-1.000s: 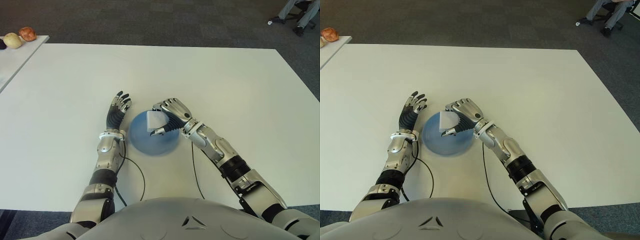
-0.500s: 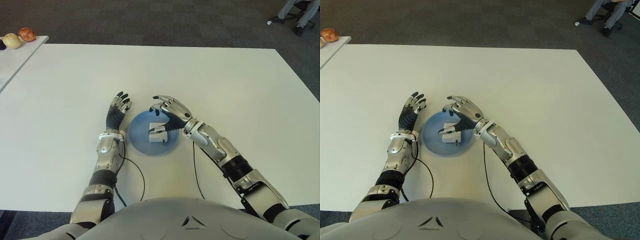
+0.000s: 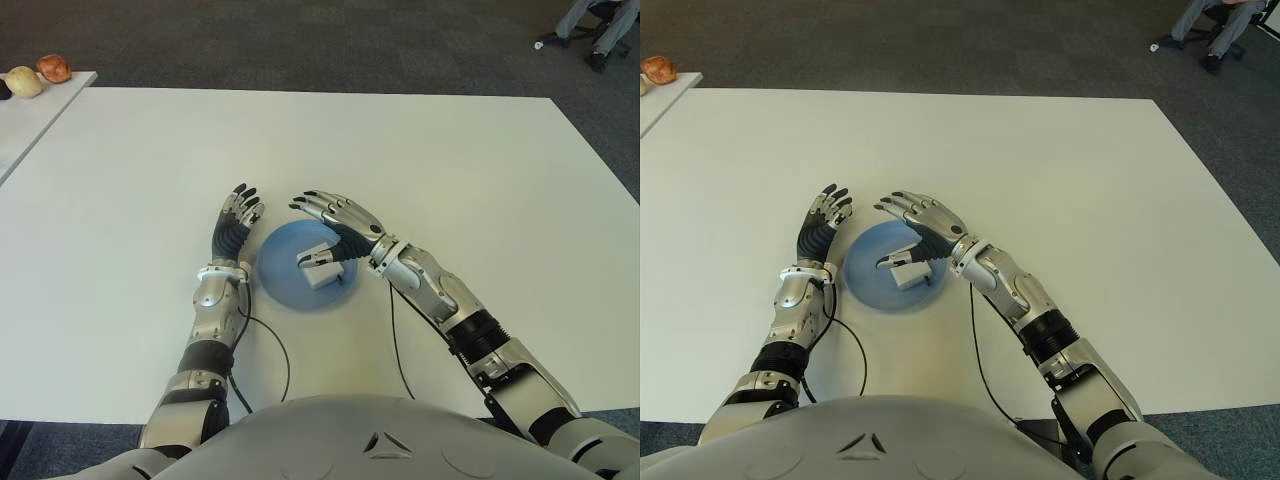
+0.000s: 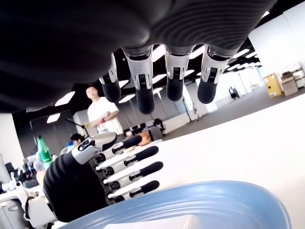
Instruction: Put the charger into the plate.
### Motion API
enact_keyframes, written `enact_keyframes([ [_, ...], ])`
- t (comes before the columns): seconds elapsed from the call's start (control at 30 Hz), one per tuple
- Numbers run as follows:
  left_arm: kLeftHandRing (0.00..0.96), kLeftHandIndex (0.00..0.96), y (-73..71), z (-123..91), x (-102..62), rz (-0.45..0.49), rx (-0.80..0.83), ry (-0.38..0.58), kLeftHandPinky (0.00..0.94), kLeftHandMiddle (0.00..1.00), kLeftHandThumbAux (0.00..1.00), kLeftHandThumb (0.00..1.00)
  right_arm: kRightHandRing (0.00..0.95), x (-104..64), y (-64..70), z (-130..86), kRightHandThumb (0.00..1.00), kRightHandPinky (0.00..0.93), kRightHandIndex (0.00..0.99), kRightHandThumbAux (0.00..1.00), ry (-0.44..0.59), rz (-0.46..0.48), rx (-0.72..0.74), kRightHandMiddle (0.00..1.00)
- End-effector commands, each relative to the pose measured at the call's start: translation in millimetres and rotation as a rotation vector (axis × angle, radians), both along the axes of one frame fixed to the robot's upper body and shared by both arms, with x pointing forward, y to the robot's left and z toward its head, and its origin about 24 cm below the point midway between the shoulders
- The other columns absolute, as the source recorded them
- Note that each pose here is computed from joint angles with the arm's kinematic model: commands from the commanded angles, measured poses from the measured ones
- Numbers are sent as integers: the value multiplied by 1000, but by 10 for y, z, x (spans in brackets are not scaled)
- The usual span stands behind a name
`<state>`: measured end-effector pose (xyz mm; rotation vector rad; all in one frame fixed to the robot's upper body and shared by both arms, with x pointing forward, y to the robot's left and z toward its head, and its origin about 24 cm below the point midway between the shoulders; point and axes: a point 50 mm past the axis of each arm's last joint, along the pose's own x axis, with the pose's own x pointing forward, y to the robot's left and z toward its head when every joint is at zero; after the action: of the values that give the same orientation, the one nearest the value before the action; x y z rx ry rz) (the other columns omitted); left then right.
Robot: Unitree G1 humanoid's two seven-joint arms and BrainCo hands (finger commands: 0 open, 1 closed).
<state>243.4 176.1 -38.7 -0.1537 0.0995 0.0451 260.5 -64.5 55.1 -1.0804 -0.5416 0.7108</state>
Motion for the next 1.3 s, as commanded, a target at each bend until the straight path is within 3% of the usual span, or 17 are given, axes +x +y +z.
enact_keyframes([
  [0.03, 154, 111, -16, -215, -175, 1, -18, 123, 169, 154, 636, 0, 0, 2, -20, 5, 295, 0, 0, 144, 13, -3, 4, 0],
  [0.5, 149, 99, -18, -229, -174, -4, 6, 136, 170, 152, 611, 0, 0, 12, -33, 13, 252, 0, 0, 189, 32, -38, 26, 0],
  [0.8, 157, 104, -14, -234, -185, -11, 24, 128, 174, 158, 584, 0, 0, 224, -70, 48, 148, 0, 0, 283, 84, -151, 174, 0],
  [0.9, 155, 101, -18, -242, -184, -7, 13, 128, 169, 158, 584, 0, 0, 297, -104, 63, 121, 0, 0, 313, 131, -187, 255, 0],
  [1.07, 155, 91, -20, -265, -175, -8, -2, 143, 157, 166, 576, 0, 0, 422, -242, 86, 93, 0, 0, 395, 339, -313, 616, 0],
  [1.17, 151, 76, -18, -265, -175, 3, 6, 142, 136, 167, 573, 0, 0, 445, -323, -53, 88, 0, 0, 486, 436, -393, 785, 0],
  [1.3, 146, 51, 5, -265, -182, 15, 23, 144, 118, 166, 576, 0, 0, 424, -379, -254, 86, 0, 0, 593, 510, -452, 891, 0],
])
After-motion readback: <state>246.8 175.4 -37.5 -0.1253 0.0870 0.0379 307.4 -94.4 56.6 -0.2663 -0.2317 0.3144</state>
